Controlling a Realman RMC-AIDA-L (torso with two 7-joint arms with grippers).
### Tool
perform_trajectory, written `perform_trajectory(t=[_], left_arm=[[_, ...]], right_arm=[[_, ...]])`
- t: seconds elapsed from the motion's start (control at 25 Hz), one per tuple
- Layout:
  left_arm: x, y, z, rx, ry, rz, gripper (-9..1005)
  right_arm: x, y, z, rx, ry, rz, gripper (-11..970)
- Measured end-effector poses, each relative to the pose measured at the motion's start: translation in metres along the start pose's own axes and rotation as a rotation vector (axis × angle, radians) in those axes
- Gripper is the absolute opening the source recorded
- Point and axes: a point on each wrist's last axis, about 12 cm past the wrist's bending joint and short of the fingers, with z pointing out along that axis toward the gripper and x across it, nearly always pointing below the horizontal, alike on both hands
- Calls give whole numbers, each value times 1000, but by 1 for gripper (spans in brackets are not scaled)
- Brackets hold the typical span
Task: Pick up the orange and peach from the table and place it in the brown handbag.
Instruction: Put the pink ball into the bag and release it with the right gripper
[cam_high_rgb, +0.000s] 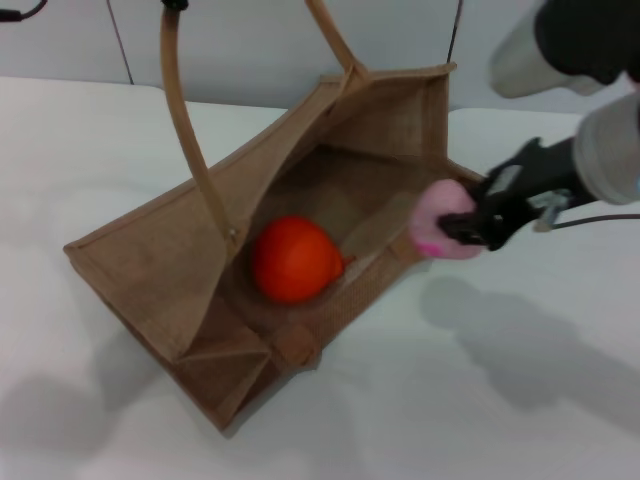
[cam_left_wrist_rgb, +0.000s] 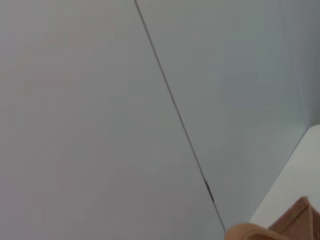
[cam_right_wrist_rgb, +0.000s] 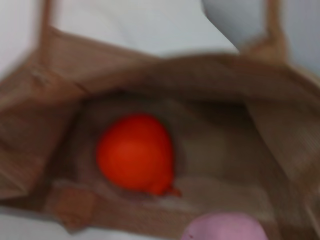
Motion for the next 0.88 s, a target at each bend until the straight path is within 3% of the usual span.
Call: perform_trajectory(t=[0.16,0.56,0.88], left_arm=[[-10,-5,6,26,-17,22,122],[-34,-20,16,98,-81,68,122],[-45,-24,12,103,-113,91,122]], right_arm=[[-13,3,13,-18,-46,-27,340],[-36,-14,55,14,-120,-3,289],[-48,-10,77,-45,-171,-42,280]])
